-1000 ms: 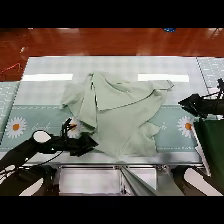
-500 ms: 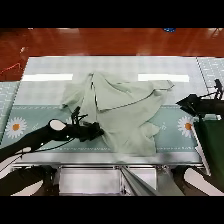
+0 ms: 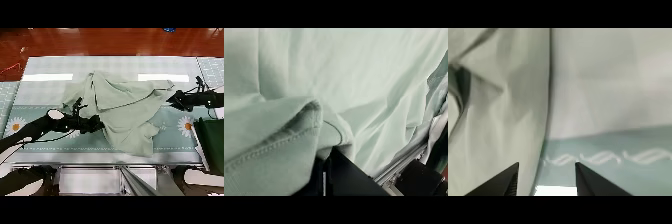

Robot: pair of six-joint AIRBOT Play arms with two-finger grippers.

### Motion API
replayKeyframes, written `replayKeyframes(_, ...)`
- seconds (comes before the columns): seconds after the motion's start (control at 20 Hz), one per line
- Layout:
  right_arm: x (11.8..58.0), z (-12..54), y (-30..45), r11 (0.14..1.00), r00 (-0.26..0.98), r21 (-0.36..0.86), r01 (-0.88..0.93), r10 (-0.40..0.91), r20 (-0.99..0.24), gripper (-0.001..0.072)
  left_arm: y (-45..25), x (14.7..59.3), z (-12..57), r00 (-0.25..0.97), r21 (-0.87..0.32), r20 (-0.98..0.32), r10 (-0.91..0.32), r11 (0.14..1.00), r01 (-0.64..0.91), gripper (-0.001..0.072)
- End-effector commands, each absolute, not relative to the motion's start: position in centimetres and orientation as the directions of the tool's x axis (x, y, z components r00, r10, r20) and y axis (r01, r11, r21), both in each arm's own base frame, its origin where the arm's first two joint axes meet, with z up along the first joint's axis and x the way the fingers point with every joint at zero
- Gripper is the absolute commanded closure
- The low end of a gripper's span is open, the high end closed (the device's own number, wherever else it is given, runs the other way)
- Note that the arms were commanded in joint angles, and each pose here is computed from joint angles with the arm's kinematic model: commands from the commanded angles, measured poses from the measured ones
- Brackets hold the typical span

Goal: Fold the shirts.

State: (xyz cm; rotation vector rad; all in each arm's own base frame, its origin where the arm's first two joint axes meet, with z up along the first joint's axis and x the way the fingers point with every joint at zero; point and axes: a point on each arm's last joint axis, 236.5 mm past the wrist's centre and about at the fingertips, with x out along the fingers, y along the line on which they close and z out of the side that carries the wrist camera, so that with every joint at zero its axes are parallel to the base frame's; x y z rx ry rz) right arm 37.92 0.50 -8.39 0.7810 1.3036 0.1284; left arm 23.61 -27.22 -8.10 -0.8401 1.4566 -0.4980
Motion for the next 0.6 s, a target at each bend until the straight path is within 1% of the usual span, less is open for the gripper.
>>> replayKeyframes(0.0, 40.5, -10.0, 1.2, 0.748, 0.259, 0.58, 0.322, 0.52, -0.814, 0.0305, -27.2, 23.5, -7.9, 0.077, -0.754, -0.65, -0.756, 0.63, -0.185, 0.0689)
replayKeyframes(0.25, 44.2, -10.3, 2.2, 0.716, 0.278, 0.621, 0.32, 0.556, -0.783, 0.0305, -27.2, 23.6, -7.9, 0.08, -0.754, -0.651, -0.755, 0.631, -0.185, 0.0689)
replayKeyframes(0.4, 45.7, -10.4, 4.2, 0.715, 0.274, 0.638, 0.288, 0.577, -0.77, 0.0311, -27.0, 23.9, -8.0, 0.093, -0.752, -0.655, -0.75, 0.633, -0.186, 0.0689)
replayKeyframes(0.45, 46.1, -10.5, 4.9, 0.718, 0.271, 0.637, 0.28, 0.577, -0.77, 0.0359, -27.0, 24.0, -8.0, 0.096, -0.751, -0.655, -0.75, 0.633, -0.187, 0.0689)
replayKeyframes(0.5, 46.5, -10.4, 5.4, 0.723, 0.275, 0.636, 0.268, 0.576, -0.77, 0.0494, -26.8, 24.2, -8.0, 0.1, -0.752, -0.655, -0.749, 0.631, -0.191, 0.0688)
replayKeyframes(0.55, 46.8, -10.1, 5.5, 0.73, 0.28, 0.635, 0.253, 0.573, -0.77, 0.0682, -26.5, 24.6, -7.9, 0.112, -0.753, -0.653, -0.749, 0.627, -0.197, 0.0689)
